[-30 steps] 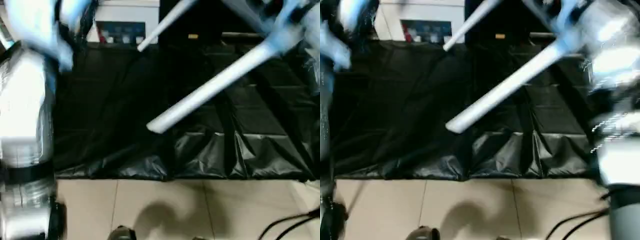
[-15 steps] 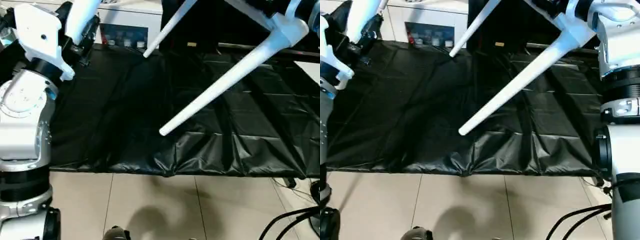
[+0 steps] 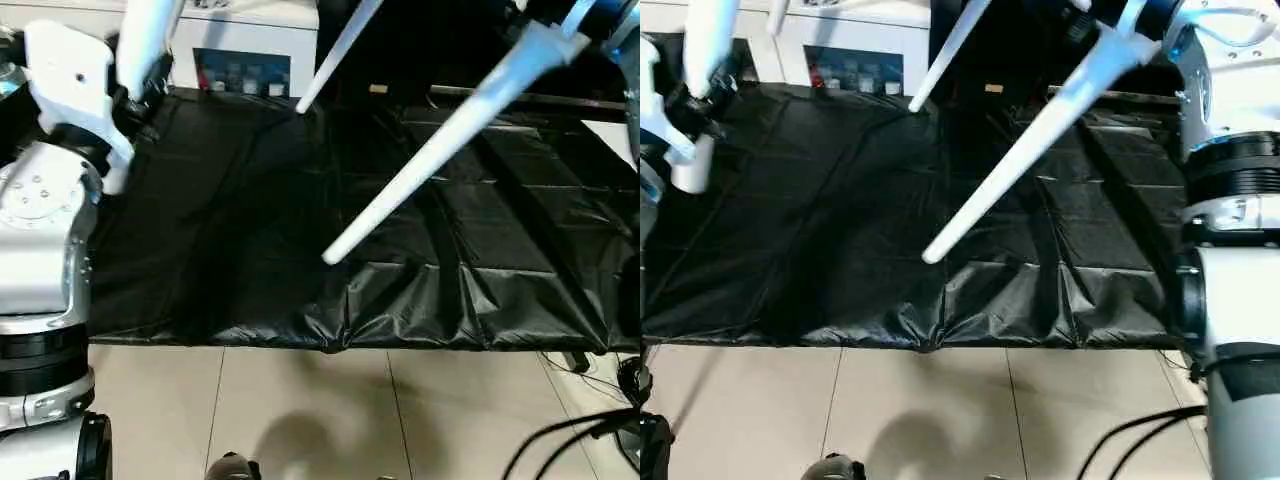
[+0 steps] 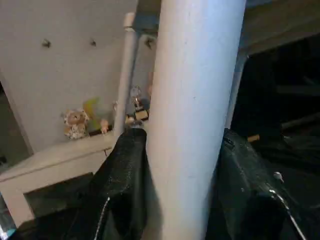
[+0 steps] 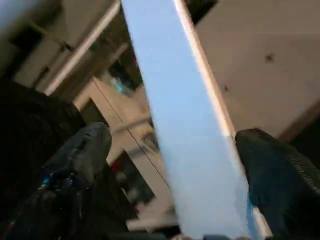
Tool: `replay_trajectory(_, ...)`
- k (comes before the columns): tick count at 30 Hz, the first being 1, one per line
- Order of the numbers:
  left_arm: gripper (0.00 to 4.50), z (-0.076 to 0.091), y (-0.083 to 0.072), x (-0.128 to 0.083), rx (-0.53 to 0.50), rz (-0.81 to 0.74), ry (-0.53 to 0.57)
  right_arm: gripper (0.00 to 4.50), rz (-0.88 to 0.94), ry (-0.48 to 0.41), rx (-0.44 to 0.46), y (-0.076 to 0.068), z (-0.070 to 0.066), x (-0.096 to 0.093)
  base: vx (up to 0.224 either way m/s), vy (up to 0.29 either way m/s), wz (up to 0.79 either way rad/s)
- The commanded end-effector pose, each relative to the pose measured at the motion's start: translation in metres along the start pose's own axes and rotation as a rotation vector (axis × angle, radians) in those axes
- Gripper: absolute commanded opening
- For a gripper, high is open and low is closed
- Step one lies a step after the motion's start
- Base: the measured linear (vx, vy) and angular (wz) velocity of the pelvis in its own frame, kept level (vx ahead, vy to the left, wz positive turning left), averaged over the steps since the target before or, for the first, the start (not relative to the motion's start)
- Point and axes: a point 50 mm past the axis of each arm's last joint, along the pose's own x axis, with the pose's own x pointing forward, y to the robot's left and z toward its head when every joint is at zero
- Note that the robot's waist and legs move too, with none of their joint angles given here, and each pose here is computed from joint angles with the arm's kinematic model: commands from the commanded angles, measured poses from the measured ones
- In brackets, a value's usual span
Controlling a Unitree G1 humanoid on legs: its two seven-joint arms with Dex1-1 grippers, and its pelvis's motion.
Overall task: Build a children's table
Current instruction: Flip table
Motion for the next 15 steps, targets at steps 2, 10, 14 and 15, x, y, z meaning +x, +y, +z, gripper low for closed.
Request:
replay_trajectory(2, 1.79, 0.001, -0.003, 0.003, 0.010, -0.029, -0.036, 4.50, 0.050, -0.190, 0.072, 0.001, 0.024, -0.007, 0.000, 0.000, 0.00)
replay_trajectory(10, 1.72, -0.005, 0.002, 0.003, 0.039, -0.041, -0.062, 4.50, 0.103, -0.092, 0.307, 0.071, -0.029, -0.021, 0.000, 0.000, 0.00)
replay_trajectory(14, 1.72, -0.008, 0.006, 0.005, 0.039, -0.044, -0.052, 4.50, 0.101, 0.014, 0.439, 0.115, -0.060, -0.039, 0.000, 0.000, 0.00)
replay_trajectory(15, 1.71, -0.010, 0.007, 0.005, 0.038, -0.044, -0.048, 4.50, 0.098, 0.068, 0.459, 0.127, -0.071, -0.046, 0.000, 0.000, 0.00)
